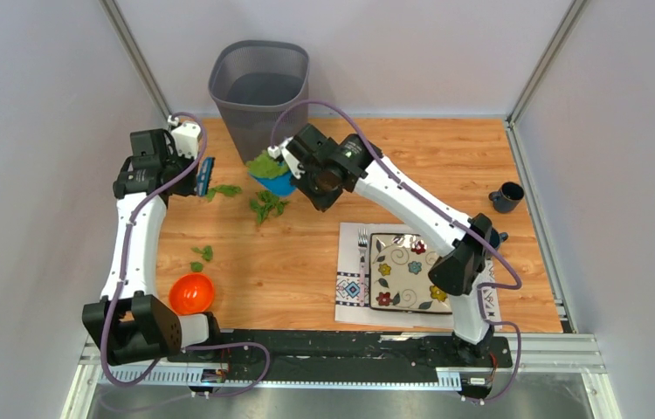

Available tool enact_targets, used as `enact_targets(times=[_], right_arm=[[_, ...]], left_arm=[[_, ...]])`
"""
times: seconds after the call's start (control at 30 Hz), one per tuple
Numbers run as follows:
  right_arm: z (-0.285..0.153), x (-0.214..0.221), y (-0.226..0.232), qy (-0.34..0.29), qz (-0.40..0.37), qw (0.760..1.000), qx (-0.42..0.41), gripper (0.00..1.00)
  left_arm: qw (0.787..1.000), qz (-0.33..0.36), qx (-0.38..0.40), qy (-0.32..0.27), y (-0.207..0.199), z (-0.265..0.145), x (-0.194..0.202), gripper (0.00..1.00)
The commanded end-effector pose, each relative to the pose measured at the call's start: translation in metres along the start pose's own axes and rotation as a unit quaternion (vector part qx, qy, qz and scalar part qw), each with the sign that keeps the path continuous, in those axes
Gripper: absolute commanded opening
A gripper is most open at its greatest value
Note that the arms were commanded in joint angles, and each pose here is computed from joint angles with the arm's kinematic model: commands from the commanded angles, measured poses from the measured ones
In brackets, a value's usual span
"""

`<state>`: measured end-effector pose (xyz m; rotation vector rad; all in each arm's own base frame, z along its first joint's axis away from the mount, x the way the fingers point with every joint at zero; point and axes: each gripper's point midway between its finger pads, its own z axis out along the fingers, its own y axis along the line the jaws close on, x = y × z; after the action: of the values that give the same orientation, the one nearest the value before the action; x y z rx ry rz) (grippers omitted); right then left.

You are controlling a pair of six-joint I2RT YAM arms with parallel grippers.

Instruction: Sweep away the paper scraps from the table

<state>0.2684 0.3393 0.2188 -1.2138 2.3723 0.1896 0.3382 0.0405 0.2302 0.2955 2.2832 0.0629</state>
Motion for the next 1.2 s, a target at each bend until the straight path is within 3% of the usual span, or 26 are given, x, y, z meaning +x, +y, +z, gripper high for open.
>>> enact_targets(times=[0.0, 0.23, 0.43, 0.7, 0.87, 1.07, 1.17], right_arm=[[-0.020, -0.011, -0.019, 0.006, 0.014, 1.000, 0.024, 0.00], [-0.044, -0.024, -0.036, -0.028, 0.013, 0.998, 0.060, 0.00], [-0.051, -0.002, -0.051, -0.010, 0.044, 0.997, 0.062, 0.00], [-0.029, 0.031, -0.055, 0.023, 0.066, 0.997, 0.045, 0.00], [-0.017, 0.044, -0.052, 0.045, 0.071, 0.996, 0.033, 0.00], [-0.002, 0.056, -0.049, 0.061, 0.084, 0.994, 0.019, 0.00], [-0.002, 0.056, -0.049, 0.057, 0.086, 0.994, 0.018, 0.00]], left_arm=[[1.000, 0.001, 0.011, -0.019, -0.002, 0.010, -0.004, 0.00], [0.998, 0.006, 0.043, -0.037, -0.011, 0.009, -0.015, 0.00], [0.983, 0.053, 0.103, -0.145, -0.028, -0.058, -0.096, 0.00], [0.967, 0.074, 0.136, -0.203, -0.042, -0.109, -0.136, 0.00], [0.947, 0.077, 0.158, -0.270, -0.050, -0.147, -0.177, 0.00], [0.930, 0.054, 0.165, -0.325, -0.050, -0.133, -0.226, 0.00], [0.938, 0.087, 0.152, -0.299, -0.065, -0.085, -0.242, 0.00]])
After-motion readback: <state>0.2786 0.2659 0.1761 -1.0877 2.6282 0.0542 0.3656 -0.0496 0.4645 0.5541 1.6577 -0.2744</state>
